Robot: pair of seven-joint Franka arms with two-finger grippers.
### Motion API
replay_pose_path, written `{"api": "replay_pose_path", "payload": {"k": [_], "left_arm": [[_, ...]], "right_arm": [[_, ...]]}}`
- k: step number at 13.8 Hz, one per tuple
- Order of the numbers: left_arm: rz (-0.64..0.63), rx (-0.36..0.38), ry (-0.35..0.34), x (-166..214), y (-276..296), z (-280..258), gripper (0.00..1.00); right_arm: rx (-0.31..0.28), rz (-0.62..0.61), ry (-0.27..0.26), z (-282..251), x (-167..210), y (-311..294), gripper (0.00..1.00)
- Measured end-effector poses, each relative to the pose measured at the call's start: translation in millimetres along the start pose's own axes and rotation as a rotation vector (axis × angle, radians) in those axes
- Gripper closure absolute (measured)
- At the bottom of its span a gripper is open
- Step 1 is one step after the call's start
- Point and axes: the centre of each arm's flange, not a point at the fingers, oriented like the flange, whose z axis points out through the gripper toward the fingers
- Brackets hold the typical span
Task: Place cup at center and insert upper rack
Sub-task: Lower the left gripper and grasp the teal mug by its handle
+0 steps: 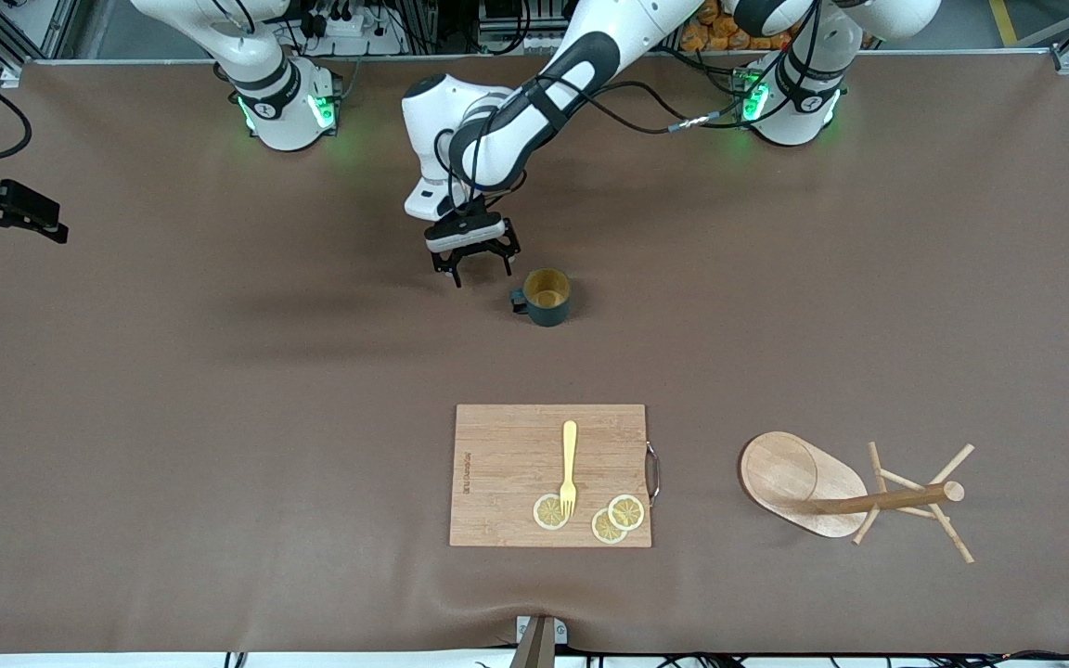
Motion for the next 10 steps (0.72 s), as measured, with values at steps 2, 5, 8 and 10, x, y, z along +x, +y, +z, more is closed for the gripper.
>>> {"api": "replay_pose_path", "payload": {"k": [2, 5, 8, 10], "left_arm": [[0.016, 0.027, 0.032, -2, -3, 10, 0.0], [0.029, 0.056, 0.042, -9, -6, 20, 0.0], [0.026, 0.064, 0.046, -8, -7, 23, 0.0], [0.01, 0.068, 0.065, -3, -8, 26, 0.0]], "right_arm": [[-0.002, 0.005, 0.013, -1, 1, 4, 0.0], [-0.002, 0.011, 0.016, -1, 0, 7, 0.0], [-0.001, 0.013, 0.016, -1, 0, 9, 0.0], [-0.001, 0.019, 0.015, -1, 0, 12, 0.0]]}}
